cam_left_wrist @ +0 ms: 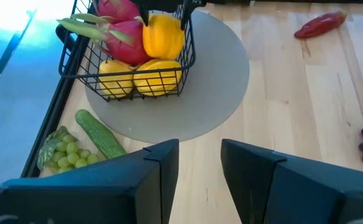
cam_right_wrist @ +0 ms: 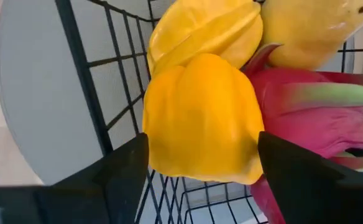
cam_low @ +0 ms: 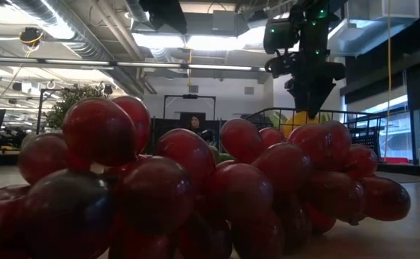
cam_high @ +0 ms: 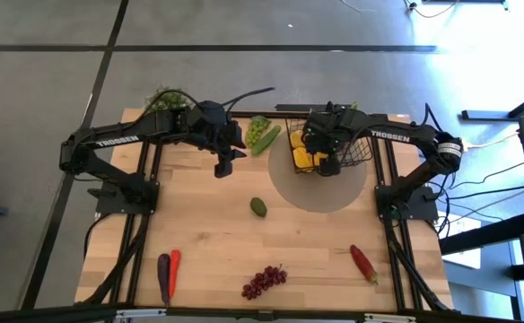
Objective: Build produce basket
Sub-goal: Put the yellow bell pepper into the wire basket, then put the red grapes into the wire basket
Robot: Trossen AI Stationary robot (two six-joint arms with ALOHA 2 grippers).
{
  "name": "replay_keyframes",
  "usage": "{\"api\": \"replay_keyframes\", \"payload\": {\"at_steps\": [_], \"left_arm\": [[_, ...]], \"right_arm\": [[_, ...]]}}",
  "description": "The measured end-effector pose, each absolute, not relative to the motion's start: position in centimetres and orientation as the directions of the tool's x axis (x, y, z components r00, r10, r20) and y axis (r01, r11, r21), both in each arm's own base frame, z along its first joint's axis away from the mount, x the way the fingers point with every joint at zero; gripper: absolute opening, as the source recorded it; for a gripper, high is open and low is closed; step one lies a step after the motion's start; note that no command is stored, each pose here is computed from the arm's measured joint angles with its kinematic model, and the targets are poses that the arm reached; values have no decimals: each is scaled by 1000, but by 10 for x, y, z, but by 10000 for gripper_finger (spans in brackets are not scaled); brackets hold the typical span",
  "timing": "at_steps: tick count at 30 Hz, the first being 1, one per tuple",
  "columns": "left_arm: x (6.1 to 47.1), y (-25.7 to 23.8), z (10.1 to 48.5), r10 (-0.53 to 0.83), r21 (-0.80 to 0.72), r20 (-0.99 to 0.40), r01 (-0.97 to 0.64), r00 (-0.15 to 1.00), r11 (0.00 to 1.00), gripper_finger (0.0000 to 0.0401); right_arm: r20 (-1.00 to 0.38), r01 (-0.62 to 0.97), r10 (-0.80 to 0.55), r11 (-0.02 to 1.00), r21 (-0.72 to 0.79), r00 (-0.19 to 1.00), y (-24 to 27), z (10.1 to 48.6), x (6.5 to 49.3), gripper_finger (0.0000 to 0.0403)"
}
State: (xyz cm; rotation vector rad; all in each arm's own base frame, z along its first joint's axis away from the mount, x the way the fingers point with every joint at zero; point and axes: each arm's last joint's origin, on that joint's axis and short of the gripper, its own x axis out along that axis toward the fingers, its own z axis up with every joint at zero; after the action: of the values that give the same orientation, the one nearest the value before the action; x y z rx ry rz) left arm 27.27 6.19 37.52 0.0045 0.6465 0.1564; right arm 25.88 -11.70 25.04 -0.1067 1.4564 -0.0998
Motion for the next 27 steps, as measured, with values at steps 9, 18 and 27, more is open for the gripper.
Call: {"api": "replay_keyframes", "payload": {"at_steps": [9, 18, 27], "left_arm": [[273, 62, 375, 146, 23, -600, -166, 787, 986, 109], [273, 62, 375, 146, -44, -601, -215, 786, 976, 109], [269, 60, 371, 109, -206, -646, -310, 755, 928, 109]], "right_arm": [[-987, 35, -132, 991, -129, 97, -117, 253, 258, 284], [-977, 93, -157, 985, -144, 145, -115, 287, 255, 283], [-970, 212, -139, 973, -96, 197, -105, 323, 242, 283]]}}
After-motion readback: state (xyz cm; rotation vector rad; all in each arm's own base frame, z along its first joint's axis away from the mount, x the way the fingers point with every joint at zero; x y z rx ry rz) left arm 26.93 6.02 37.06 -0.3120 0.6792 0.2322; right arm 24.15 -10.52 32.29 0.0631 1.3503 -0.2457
